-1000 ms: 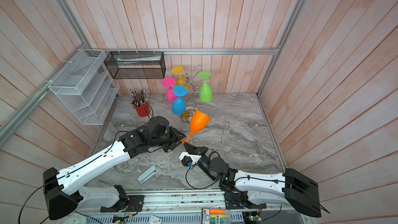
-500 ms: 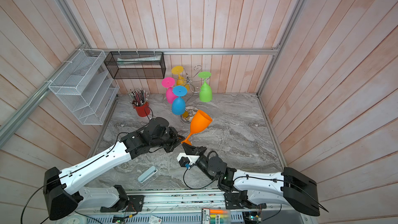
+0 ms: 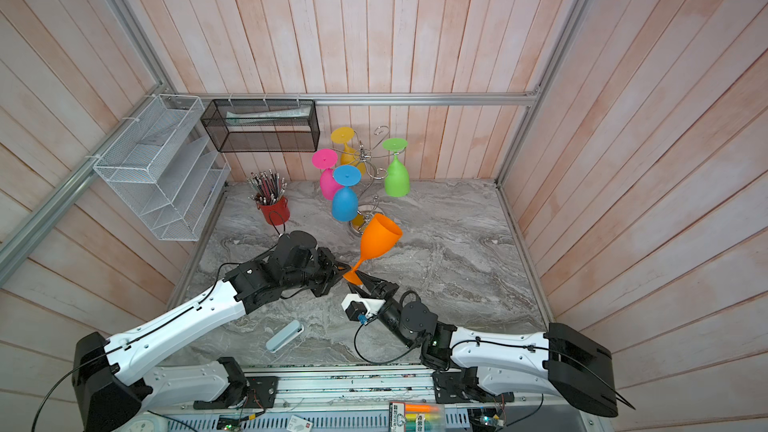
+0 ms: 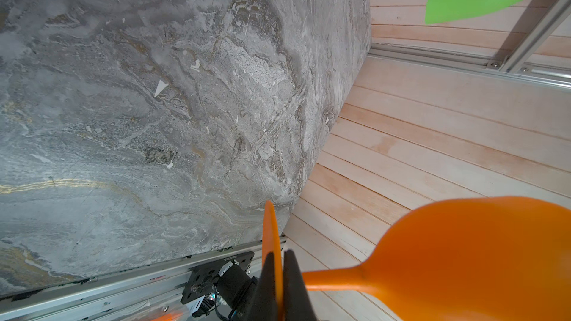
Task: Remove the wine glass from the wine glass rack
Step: 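Close the left gripper on the glass foot while the right gripper opens, then move the right gripper to the orange glass rim and close on it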
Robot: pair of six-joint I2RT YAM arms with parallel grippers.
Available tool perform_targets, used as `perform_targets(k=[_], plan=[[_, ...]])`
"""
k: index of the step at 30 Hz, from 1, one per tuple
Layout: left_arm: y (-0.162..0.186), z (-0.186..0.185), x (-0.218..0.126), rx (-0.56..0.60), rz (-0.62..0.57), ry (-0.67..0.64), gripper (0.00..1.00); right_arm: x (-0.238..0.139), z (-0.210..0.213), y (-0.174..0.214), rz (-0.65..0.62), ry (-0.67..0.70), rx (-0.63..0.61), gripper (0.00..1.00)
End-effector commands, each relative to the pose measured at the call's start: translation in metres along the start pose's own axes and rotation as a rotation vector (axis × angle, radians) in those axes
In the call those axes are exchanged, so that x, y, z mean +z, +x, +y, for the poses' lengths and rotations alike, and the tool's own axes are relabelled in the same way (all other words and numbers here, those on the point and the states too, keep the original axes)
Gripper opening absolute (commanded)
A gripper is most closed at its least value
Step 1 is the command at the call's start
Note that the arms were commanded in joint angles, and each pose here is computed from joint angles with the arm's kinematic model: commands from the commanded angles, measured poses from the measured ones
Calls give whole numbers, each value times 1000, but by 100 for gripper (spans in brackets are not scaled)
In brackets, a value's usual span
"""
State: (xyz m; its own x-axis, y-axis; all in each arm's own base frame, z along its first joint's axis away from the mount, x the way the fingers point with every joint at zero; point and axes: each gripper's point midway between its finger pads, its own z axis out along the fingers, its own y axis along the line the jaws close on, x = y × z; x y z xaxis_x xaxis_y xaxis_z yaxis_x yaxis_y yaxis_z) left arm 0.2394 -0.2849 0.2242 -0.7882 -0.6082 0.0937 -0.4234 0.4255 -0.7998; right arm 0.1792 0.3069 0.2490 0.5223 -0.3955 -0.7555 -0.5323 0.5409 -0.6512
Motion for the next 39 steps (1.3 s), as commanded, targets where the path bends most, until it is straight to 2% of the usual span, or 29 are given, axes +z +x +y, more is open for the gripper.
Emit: perform_targets(k=[1, 7, 13, 19, 24, 32, 39], plan=[[-15, 7, -8, 30, -71, 5, 0, -3, -30, -15, -26, 97, 86, 44], [-23, 17, -13, 62, -98, 16, 0, -14, -31, -14, -22, 72, 154, 53], [-31, 28, -17, 93, -126, 21, 0, -24, -33, -14, -5, 37, 244, 56], [-34, 36, -22, 133, -140, 47, 0, -27, -32, -11, 62, -6, 365, 57], [-35, 40, -22, 224, -129, 84, 0, -31, -36, -10, 103, -11, 444, 57], [-47, 65, -19, 268, -112, 84, 0, -36, -50, -21, 117, -12, 512, 57], [-50, 68, -19, 312, -118, 98, 0, -35, -56, -35, 75, -13, 562, 57]])
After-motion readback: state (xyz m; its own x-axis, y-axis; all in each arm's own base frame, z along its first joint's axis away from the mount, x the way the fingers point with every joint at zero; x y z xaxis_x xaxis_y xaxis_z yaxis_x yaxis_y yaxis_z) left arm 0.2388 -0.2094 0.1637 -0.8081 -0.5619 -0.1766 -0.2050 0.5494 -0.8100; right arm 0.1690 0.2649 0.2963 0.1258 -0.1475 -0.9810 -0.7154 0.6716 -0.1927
